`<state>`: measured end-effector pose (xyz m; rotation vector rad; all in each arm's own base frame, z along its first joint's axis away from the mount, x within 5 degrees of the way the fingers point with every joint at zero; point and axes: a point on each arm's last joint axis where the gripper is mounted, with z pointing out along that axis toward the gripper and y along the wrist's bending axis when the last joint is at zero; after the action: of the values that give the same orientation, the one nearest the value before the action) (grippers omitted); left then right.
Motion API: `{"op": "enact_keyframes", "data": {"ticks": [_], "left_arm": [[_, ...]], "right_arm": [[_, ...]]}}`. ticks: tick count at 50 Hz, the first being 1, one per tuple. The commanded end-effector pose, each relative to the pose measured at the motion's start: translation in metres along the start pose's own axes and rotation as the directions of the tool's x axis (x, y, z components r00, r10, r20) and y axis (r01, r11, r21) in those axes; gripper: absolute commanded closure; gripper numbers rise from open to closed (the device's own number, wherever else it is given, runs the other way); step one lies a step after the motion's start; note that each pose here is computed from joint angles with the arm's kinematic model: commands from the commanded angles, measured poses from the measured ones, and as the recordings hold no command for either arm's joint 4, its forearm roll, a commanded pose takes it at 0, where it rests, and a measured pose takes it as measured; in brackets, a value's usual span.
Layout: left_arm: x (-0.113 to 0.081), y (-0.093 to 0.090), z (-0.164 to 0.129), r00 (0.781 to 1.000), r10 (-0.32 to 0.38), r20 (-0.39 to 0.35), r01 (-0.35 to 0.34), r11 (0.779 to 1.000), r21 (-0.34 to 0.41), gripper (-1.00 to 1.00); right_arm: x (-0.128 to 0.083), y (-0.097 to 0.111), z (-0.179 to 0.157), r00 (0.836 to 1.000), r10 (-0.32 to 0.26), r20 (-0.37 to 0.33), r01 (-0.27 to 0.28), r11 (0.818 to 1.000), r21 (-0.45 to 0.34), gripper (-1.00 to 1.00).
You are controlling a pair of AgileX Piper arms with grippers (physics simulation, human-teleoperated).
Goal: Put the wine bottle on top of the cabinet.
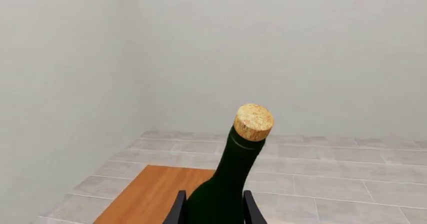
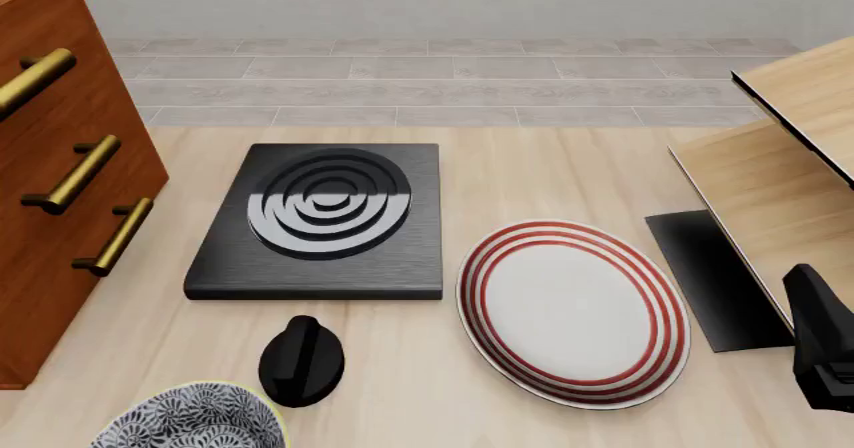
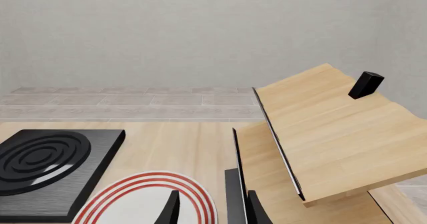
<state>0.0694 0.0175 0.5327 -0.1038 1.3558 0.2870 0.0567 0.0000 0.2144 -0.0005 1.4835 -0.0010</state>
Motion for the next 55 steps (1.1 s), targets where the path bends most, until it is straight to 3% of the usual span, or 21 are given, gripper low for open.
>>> {"op": "enact_keyframes", "data": {"ticks": [1,17,55], "left_arm": [[-0.009,0.005,0.015,0.999,0.031,0.010,-0.030,0.998,-0.053,1.00],[0.000,0.015,0.042,0.999,0.042,-0.012,-0.043,0.991,-0.123,1.00],[0.066,0.032,0.083,0.997,0.023,-0.075,-0.038,0.977,-0.211,1.00]], "right_arm": [[0.000,0.000,0.000,1.000,0.000,0.000,0.000,1.000,0.000,-1.00],[0.000,0.000,0.000,1.000,0.000,0.000,0.000,1.000,0.000,-1.00],[0.000,0.000,0.000,1.000,0.000,0.000,0.000,1.000,0.000,-1.00]]}}
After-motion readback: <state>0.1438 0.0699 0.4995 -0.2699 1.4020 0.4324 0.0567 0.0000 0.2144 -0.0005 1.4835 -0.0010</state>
